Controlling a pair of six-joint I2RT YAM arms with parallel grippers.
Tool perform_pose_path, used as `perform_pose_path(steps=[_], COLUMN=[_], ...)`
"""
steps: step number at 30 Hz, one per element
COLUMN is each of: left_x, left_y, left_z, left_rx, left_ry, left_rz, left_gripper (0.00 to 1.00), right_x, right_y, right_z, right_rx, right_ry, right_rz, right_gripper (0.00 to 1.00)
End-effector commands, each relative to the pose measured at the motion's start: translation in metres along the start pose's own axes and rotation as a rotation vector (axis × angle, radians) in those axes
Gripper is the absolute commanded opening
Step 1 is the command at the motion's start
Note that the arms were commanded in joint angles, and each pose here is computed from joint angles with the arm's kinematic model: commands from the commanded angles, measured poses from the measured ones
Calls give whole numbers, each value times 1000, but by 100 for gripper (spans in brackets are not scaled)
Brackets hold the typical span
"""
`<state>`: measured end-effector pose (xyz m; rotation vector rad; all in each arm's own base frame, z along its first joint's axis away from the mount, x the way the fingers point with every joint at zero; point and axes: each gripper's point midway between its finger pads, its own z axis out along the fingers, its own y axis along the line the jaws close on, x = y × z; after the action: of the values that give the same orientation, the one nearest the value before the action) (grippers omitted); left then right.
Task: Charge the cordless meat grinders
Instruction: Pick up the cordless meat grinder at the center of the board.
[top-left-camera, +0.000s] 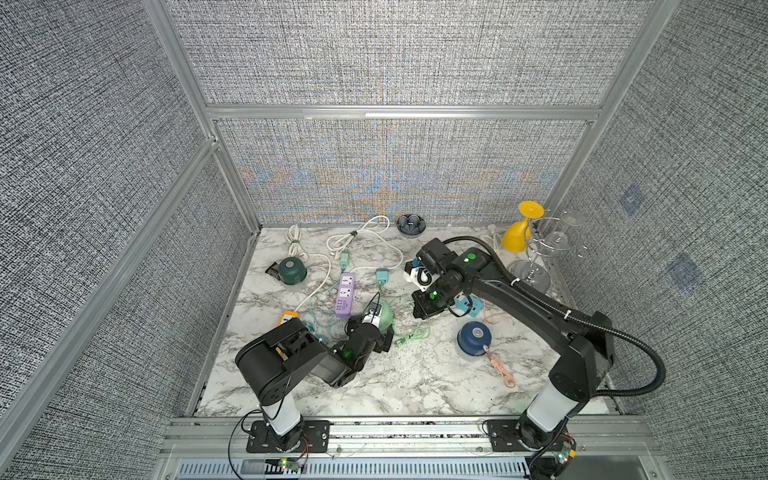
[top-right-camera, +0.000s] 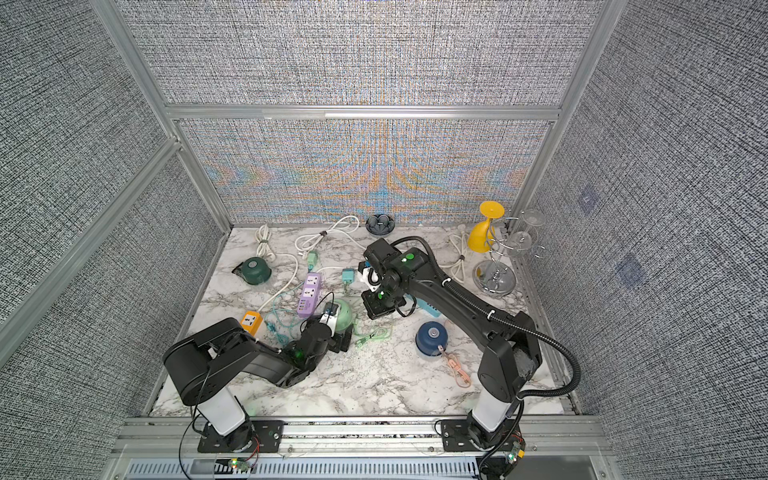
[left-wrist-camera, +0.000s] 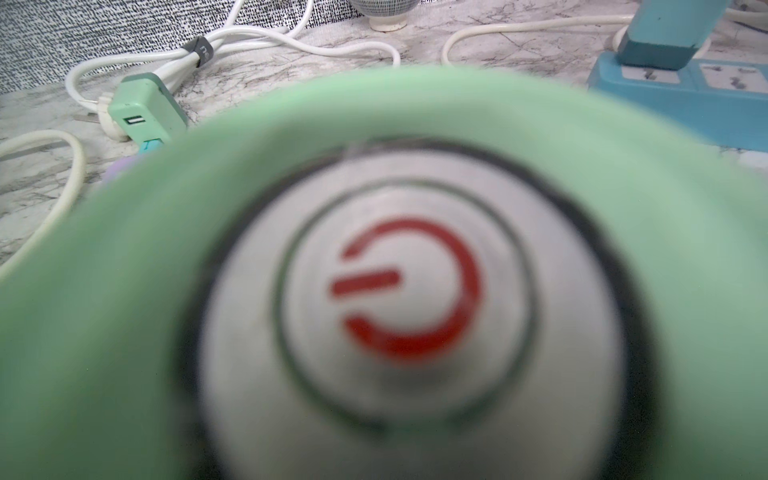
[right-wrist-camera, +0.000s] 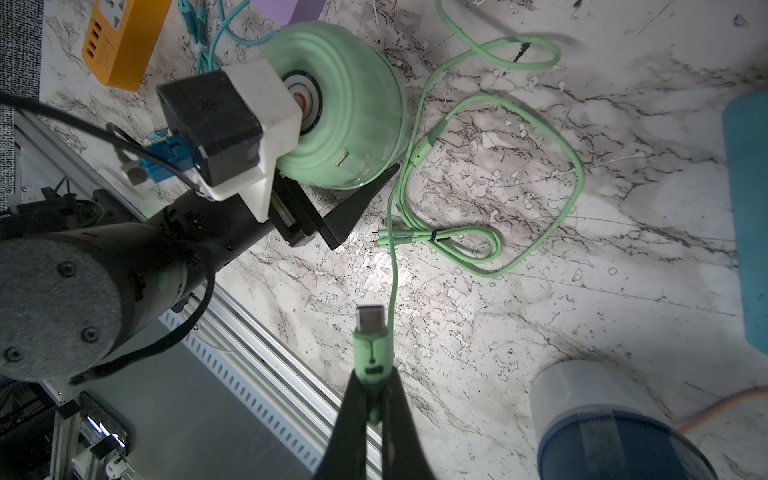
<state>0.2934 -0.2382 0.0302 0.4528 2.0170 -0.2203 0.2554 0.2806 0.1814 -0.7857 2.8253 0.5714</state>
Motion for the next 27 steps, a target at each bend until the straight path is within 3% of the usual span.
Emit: perform_pose_path(steps=[1, 15, 27], left_x=[3, -45, -73], left_y=[-3, -21, -14], left_z=[-1, -56, -85], left_rx=[24, 200, 211], left_ry=[18, 43, 5], left_rz=[20, 120, 204], left_gripper=[92, 75, 71], right_x=[6, 15, 26], right_y=[2, 37, 61], right_z=[-2, -29, -38], right_rx=[-13, -93, -132], right_ry=[23, 39, 71], right_rz=[-5, -99, -154], right_gripper=[0, 0, 0])
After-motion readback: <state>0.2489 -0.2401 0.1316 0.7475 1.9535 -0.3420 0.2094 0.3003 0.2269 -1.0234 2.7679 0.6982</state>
